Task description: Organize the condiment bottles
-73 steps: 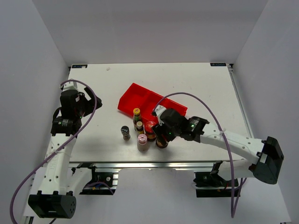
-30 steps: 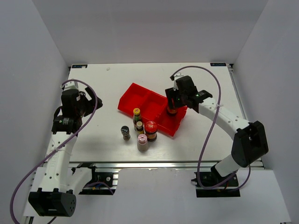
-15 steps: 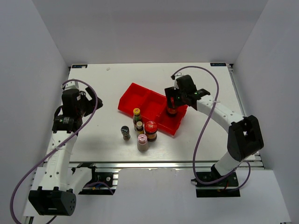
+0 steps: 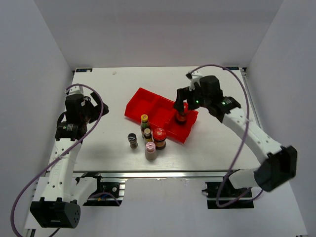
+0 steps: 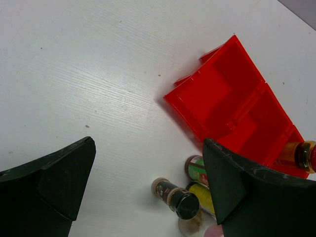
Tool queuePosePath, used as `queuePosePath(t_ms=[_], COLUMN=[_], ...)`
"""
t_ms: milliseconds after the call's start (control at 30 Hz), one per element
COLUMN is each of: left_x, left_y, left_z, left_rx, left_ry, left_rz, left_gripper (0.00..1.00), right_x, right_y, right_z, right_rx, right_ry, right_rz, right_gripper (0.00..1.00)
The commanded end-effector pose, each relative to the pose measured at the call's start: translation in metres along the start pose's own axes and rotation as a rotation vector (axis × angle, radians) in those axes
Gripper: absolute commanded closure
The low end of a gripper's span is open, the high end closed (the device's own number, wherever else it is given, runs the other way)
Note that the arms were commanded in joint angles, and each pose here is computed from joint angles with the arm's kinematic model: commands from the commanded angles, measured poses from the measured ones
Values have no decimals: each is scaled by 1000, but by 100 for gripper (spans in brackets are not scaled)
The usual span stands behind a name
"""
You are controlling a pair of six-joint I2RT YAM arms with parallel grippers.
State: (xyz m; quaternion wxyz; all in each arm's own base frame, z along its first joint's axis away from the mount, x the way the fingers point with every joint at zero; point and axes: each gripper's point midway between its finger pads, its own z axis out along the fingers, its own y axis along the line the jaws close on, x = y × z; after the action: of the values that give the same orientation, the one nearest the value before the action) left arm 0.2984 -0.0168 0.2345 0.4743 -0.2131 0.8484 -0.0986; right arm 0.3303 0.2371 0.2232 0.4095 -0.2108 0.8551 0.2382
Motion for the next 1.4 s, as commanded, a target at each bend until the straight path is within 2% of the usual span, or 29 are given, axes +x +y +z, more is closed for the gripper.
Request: queuePosePath(t_ms=[0,267,533,767,1033,1167,1367], left_x=[2,9,19,28,35,34,35], left_y=[0,-3,-9,-23,-25,-24,-24], left_z=[1,6,12,14,18,17,17], left_rx=[9,31,62,154,163,160,161], left_ry=[5,39,92,132,170,161,167], left_rz=[11,12,13,16,23,25,26], left_gripper=[0,0,0,0,0,0,0], right_x=[2,50,83,93,103,106,106], right_y=[49,97,123,132,133,119,120], right_z=[-38,-43,-16,5,20,34,44], right_rx=[-208,-238,-208,-180,-99,6,12], right_ry=[-52,51,173,219,257,266,269], right_rz=[-45,-145,-201,-222,-279,-278,-276], right_gripper=[11,11,11,11,11,11,11])
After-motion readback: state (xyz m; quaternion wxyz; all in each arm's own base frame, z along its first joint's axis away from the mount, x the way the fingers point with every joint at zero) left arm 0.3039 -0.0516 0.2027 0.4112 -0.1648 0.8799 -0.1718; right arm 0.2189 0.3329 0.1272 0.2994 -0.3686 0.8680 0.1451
